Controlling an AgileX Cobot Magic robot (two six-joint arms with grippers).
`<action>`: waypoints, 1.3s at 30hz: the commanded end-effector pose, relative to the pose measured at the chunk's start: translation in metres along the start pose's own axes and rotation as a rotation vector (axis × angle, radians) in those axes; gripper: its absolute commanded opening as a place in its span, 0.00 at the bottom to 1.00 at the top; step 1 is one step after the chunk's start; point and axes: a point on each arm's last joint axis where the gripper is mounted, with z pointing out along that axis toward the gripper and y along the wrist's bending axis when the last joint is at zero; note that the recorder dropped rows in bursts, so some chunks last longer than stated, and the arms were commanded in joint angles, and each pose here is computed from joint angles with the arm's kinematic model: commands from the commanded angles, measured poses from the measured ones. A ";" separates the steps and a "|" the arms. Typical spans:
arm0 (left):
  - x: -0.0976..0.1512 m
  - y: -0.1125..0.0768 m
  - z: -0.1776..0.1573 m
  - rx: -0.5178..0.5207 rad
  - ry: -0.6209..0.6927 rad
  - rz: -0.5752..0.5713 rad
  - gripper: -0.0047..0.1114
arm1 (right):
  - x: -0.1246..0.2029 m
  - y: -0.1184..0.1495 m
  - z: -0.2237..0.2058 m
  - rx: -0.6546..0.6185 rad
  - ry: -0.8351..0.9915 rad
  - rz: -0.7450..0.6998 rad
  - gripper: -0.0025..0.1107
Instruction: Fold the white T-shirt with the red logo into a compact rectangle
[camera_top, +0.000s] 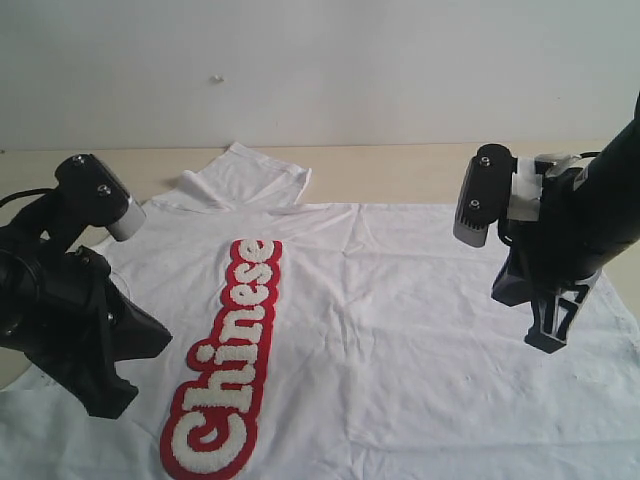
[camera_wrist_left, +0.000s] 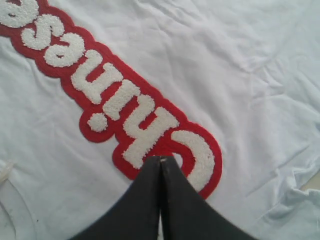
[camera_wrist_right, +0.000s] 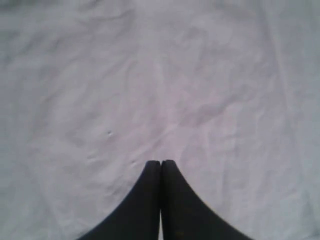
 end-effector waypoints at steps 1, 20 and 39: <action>-0.002 -0.001 0.000 0.009 -0.010 -0.046 0.04 | -0.003 -0.001 -0.001 0.008 -0.017 0.015 0.02; -0.010 -0.004 0.002 0.061 -0.090 -0.216 0.04 | -0.003 -0.004 0.000 0.027 -0.021 0.007 0.02; -0.002 0.093 0.044 -0.077 0.400 0.542 0.04 | 0.020 -0.034 0.021 0.127 0.293 -0.317 0.02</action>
